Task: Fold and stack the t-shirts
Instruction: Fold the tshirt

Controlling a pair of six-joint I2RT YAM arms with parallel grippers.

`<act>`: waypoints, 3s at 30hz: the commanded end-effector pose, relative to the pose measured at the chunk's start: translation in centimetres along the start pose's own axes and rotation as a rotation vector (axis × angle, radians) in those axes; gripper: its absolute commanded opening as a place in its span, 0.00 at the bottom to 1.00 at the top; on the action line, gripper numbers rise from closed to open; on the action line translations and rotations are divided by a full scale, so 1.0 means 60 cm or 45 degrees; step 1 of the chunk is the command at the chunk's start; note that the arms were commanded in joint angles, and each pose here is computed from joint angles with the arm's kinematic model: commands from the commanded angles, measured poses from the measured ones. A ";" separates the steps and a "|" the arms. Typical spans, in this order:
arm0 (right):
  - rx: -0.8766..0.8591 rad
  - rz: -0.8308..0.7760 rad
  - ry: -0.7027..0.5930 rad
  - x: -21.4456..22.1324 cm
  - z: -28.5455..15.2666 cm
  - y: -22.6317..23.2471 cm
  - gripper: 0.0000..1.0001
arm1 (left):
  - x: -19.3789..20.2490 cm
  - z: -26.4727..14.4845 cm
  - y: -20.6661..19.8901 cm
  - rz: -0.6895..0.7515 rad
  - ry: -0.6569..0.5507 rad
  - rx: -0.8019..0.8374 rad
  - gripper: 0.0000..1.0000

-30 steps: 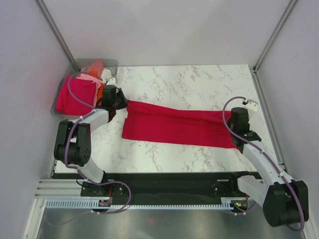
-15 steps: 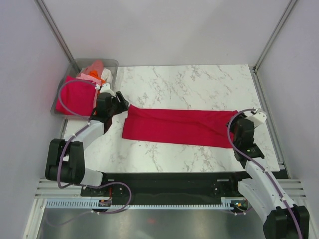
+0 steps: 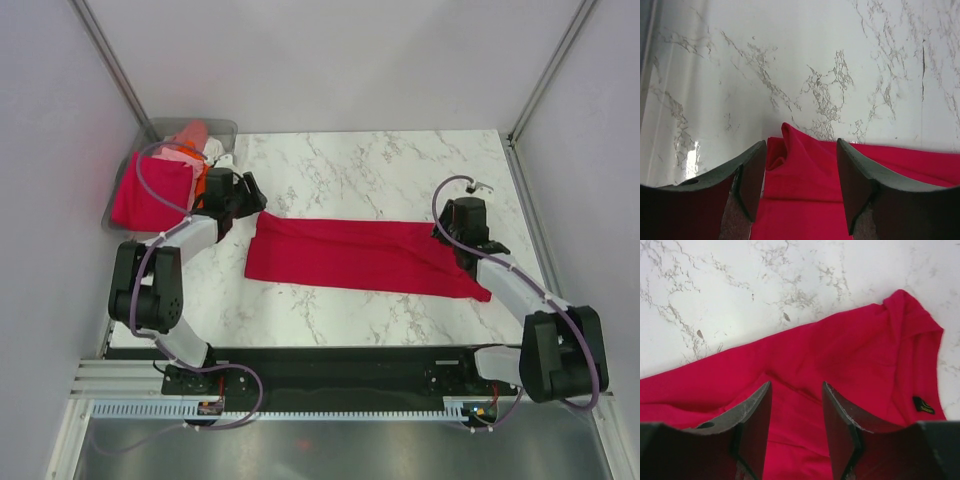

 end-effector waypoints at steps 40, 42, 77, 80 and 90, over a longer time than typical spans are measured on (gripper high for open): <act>-0.402 -0.089 0.495 0.098 -0.069 0.071 0.43 | 0.010 0.023 0.010 0.039 0.164 -0.074 0.30; -0.466 -0.087 0.512 0.102 -0.087 0.074 0.45 | 0.009 0.023 0.010 0.043 0.163 -0.073 0.30; -0.234 -0.198 0.593 0.126 0.002 0.075 0.02 | 0.009 0.003 -0.265 0.210 0.266 0.335 0.31; -0.303 -0.175 0.618 0.151 -0.045 0.066 0.02 | 0.030 0.017 -0.268 0.214 0.310 0.339 0.30; -0.252 -0.195 0.437 0.101 -0.093 0.062 0.28 | 0.023 -0.018 -0.278 0.212 0.251 0.403 0.30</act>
Point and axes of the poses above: each gripper's point midway between its finger pads, its own z axis out along the fingers, its own y axis along the line the jaws close on, x = y × z, the point moved 5 cm from there along -z, back along the fingers, and after that the axes turned 6 degrees about z, right-handed, at the moved point
